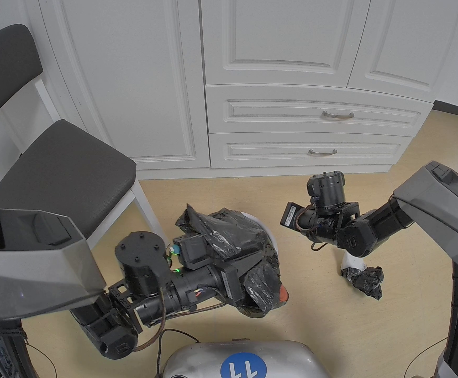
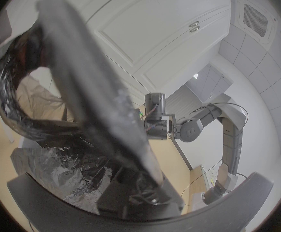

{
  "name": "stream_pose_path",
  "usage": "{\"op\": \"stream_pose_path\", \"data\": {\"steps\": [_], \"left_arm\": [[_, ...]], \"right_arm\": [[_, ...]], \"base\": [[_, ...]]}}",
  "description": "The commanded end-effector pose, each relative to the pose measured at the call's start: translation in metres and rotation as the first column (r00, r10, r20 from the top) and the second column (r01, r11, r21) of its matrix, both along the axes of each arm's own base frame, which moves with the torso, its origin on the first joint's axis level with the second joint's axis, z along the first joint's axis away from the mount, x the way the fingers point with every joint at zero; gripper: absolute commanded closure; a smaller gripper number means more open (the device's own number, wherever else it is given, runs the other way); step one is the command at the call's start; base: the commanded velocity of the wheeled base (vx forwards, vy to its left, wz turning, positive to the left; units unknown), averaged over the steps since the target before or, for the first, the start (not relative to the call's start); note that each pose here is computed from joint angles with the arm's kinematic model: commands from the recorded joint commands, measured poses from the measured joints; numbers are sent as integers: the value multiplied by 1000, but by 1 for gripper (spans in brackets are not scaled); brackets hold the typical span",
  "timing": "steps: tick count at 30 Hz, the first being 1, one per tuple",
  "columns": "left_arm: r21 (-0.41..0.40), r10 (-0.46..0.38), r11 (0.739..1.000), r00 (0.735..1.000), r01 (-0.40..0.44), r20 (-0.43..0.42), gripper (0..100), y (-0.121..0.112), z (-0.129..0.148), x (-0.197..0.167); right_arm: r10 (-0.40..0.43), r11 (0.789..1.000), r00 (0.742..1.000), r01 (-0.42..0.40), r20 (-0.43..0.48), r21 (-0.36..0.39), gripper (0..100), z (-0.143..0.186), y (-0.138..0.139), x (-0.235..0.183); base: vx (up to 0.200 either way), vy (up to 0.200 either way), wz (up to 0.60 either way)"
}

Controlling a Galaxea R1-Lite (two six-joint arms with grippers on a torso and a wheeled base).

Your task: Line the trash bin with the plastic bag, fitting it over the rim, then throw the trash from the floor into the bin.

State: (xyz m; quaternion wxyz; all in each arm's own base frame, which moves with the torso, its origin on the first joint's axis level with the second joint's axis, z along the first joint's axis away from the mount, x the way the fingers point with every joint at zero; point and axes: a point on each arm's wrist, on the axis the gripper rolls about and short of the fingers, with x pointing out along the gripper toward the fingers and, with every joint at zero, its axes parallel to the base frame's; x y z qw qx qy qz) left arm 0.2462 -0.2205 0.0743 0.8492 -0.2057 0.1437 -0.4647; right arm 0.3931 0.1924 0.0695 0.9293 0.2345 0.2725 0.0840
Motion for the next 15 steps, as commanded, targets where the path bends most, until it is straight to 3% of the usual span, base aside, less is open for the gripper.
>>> {"op": "stream_pose_path", "data": {"steps": [1,7,15], "left_arm": [[14,-24,1000,998,25,-54,100,-26,-26,3],[8,38,999,991,-37,-126,100,-36,-59,27],[-113,132,983,983,-147,-131,100,-27,-61,82]], "right_arm": [[-41,999,998,40,37,20,100,21,-19,4],[-57,998,997,55,53,28,100,27,-25,5],[-66,997,996,64,66,34,100,33,-29,5]], "base": [[0,0,0],[0,0,0],[0,0,0]]}}
